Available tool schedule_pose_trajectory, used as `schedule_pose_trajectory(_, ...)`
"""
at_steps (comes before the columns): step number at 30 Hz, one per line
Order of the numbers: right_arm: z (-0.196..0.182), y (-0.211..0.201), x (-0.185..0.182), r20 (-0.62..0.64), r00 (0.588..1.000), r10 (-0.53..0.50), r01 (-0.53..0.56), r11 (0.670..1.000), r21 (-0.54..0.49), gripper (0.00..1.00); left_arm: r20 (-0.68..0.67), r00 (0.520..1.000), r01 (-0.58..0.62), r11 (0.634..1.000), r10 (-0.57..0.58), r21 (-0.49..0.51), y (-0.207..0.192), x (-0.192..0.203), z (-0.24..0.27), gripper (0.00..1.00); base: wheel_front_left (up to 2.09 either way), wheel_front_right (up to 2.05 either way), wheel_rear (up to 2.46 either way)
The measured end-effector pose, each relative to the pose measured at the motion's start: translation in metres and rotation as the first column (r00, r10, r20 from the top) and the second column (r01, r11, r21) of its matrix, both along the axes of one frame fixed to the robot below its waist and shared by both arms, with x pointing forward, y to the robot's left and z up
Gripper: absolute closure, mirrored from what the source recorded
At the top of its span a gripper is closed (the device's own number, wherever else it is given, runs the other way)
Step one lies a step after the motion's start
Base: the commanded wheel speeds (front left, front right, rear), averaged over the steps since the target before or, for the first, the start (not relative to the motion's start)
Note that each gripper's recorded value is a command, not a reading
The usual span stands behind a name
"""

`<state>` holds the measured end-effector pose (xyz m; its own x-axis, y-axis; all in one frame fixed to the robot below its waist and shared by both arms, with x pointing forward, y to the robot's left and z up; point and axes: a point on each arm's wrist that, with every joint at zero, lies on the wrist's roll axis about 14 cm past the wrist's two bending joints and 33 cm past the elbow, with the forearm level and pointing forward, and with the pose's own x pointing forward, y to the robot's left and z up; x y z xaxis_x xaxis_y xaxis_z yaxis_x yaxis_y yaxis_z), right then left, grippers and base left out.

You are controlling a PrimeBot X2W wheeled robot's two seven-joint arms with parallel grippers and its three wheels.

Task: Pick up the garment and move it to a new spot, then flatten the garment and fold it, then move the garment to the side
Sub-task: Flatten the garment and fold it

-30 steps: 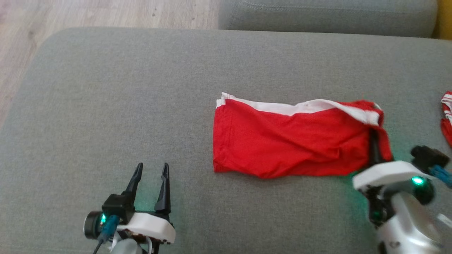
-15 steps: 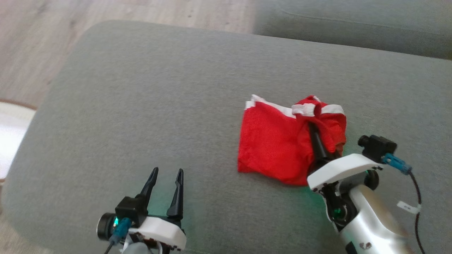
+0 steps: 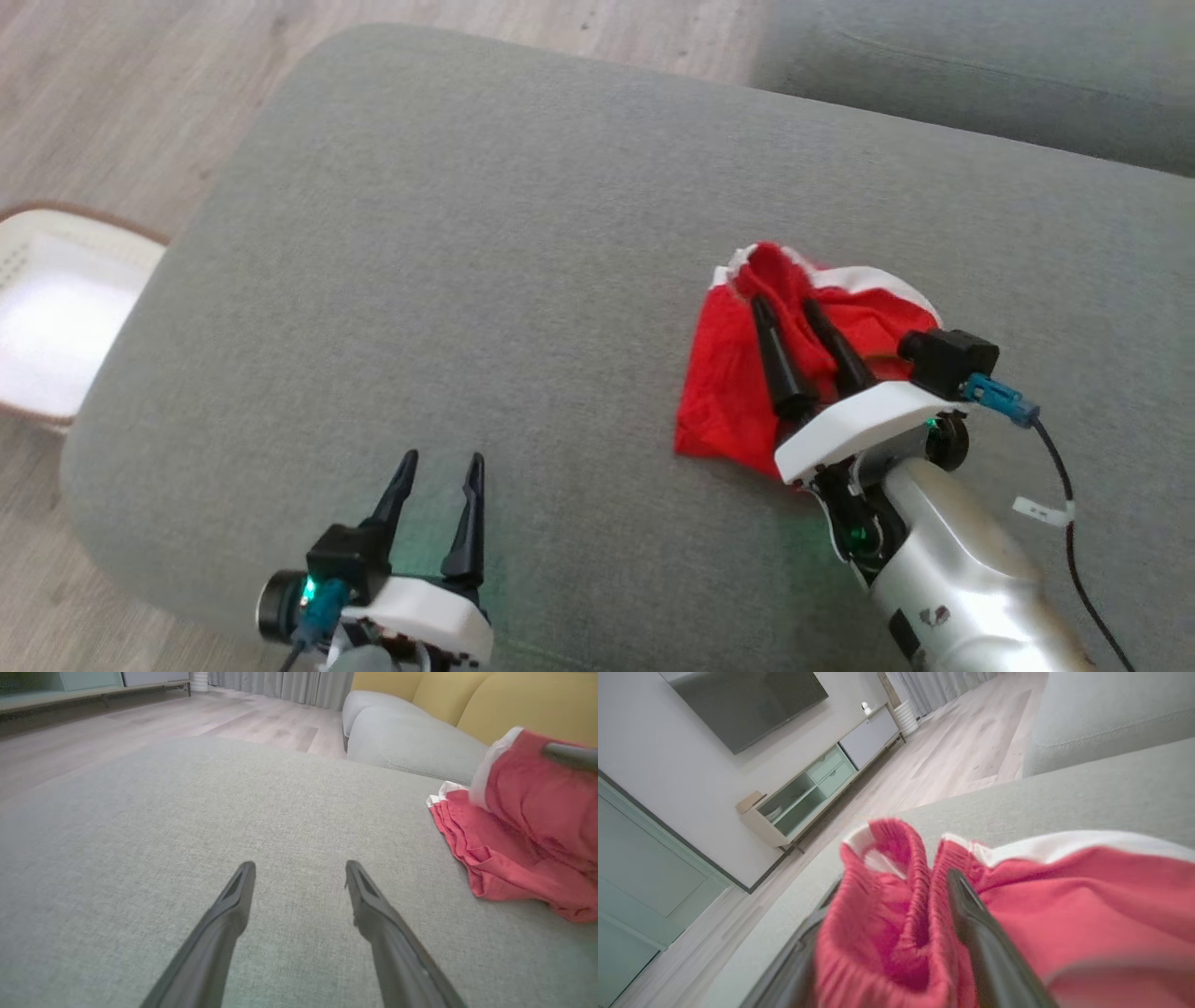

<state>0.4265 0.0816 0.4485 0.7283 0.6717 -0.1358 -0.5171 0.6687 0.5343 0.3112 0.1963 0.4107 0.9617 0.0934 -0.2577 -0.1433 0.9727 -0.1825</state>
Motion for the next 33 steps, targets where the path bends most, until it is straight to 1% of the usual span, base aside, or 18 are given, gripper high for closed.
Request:
schedule_pose_trajectory(4,0.005,-0.025,0.009,0.055,0.997,-0.061,0.063,0.997,-0.038,0.00,0.011,1.000,0.020,1.000,-0.020,0.002,-0.005,0.009,0.002,0.00,0.00,0.00,0.00)
schedule_pose_trajectory(8,0.020,-0.068,0.027,0.111,0.975,-0.190,0.195,0.980,-0.033,0.00,0.025,0.997,0.068,0.998,-0.068,-0.002,-0.018,0.021,0.005,0.00,0.00,0.00,0.00)
schedule_pose_trajectory(11,0.023,-0.105,0.030,0.159,0.948,-0.276,0.288,0.955,-0.062,0.00,0.039,0.994,0.103,0.995,-0.103,0.004,-0.027,0.031,0.009,0.00,0.00,0.00,0.00)
schedule_pose_trajectory(13,0.023,-0.131,0.029,0.188,0.925,-0.330,0.350,0.932,-0.091,0.00,0.044,0.990,0.132,0.991,-0.133,0.016,-0.035,0.036,0.010,0.00,0.00,0.00,0.00)
schedule_pose_trajectory(18,0.023,-0.182,0.018,0.258,0.874,-0.413,0.461,0.872,-0.165,0.00,0.061,0.982,0.176,0.983,-0.179,0.052,-0.045,0.047,0.016,0.00,0.00,0.00,0.00)
schedule_pose_trajectory(23,0.020,-0.211,0.000,0.294,0.844,-0.449,0.517,0.827,-0.220,0.00,0.095,0.975,0.193,0.977,-0.201,0.087,-0.050,0.054,0.027,0.00,0.00,0.00,0.00)
schedule_pose_trajectory(26,0.013,-0.223,-0.015,0.288,0.837,-0.466,0.535,0.808,-0.247,0.00,0.113,0.971,0.202,0.975,-0.212,0.093,-0.053,0.054,0.033,0.00,0.00,0.00,0.00)
schedule_pose_trajectory(27,0.007,-0.230,-0.025,0.274,0.833,-0.480,0.544,0.798,-0.258,0.00,0.115,0.970,0.204,0.975,-0.213,0.089,-0.055,0.050,0.033,0.00,0.00,0.00,0.00)
schedule_pose_trajectory(30,-0.001,-0.235,-0.038,0.255,0.832,-0.493,0.551,0.790,-0.271,0.00,0.094,0.972,0.207,0.975,-0.214,0.084,-0.057,0.040,0.025,0.00,0.00,0.00,0.00)
schedule_pose_trajectory(33,-0.001,-0.235,-0.041,0.255,0.831,-0.493,0.551,0.789,-0.272,0.00,0.087,0.972,0.214,0.974,-0.220,0.081,-0.059,0.036,0.023,0.00,0.00,0.00,0.00)
